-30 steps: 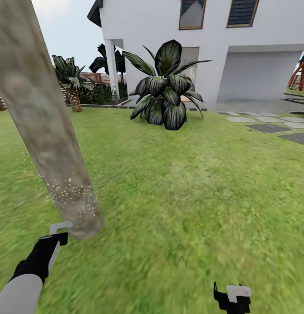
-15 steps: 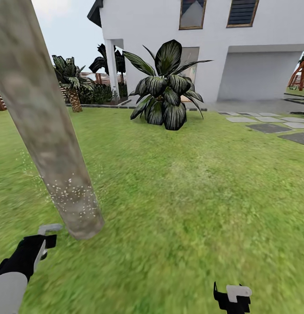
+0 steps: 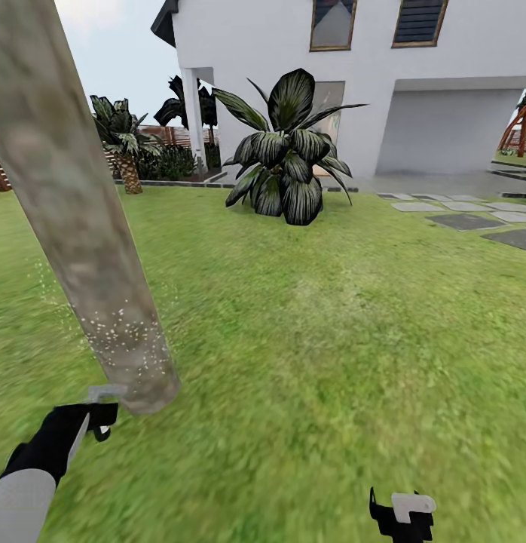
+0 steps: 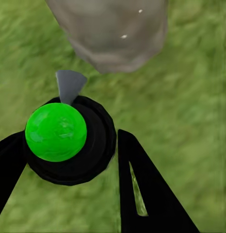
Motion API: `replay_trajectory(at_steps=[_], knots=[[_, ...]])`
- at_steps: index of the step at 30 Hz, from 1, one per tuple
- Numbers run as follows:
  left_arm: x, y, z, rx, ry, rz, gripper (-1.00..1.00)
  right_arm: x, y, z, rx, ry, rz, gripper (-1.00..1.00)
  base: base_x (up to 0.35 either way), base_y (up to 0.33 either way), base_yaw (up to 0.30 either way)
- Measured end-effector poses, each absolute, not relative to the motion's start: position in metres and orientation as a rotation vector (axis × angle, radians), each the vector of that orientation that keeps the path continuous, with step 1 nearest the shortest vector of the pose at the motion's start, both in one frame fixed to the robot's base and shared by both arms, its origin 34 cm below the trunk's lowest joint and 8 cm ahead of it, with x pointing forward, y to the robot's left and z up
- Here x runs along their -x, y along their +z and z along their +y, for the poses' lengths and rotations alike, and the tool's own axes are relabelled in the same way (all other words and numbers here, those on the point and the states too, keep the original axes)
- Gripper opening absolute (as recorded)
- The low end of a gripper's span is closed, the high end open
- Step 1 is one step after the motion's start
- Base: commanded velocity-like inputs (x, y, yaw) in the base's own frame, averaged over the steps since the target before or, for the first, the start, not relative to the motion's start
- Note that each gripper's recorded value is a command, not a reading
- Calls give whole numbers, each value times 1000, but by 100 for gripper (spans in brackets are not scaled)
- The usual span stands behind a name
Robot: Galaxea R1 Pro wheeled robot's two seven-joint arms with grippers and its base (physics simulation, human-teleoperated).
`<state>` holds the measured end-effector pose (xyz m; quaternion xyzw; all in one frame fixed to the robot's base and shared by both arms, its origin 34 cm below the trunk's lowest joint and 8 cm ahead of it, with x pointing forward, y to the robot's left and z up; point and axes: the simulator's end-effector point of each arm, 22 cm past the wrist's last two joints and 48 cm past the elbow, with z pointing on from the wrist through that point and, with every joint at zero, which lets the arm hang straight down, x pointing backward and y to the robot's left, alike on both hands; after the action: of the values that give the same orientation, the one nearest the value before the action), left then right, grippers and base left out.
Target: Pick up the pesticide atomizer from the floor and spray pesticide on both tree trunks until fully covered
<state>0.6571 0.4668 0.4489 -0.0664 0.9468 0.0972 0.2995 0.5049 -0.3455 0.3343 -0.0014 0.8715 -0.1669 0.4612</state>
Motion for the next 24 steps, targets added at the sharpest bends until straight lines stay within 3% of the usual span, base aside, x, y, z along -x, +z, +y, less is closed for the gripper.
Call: replay_trajectory(at_steps=[6, 15, 19, 24], knots=[[-679, 486, 475, 172, 287, 2415, -100, -505, 334, -346, 4, -411, 2143, 100, -30, 0, 0], [-677, 485, 475, 154, 283, 2397, -100, -505, 334, -345, 4, -410, 2144, 100, -320, 0, 0], [-656, 454, 468, 68, 282, 2369, -100, -505, 334, -344, 3, -408, 2143, 100, -340, 0, 0], [-630, 409, 408, -251, 100, 2356, -100, -506, 334, -341, 7, -400, 2144, 100, -340, 0, 0]])
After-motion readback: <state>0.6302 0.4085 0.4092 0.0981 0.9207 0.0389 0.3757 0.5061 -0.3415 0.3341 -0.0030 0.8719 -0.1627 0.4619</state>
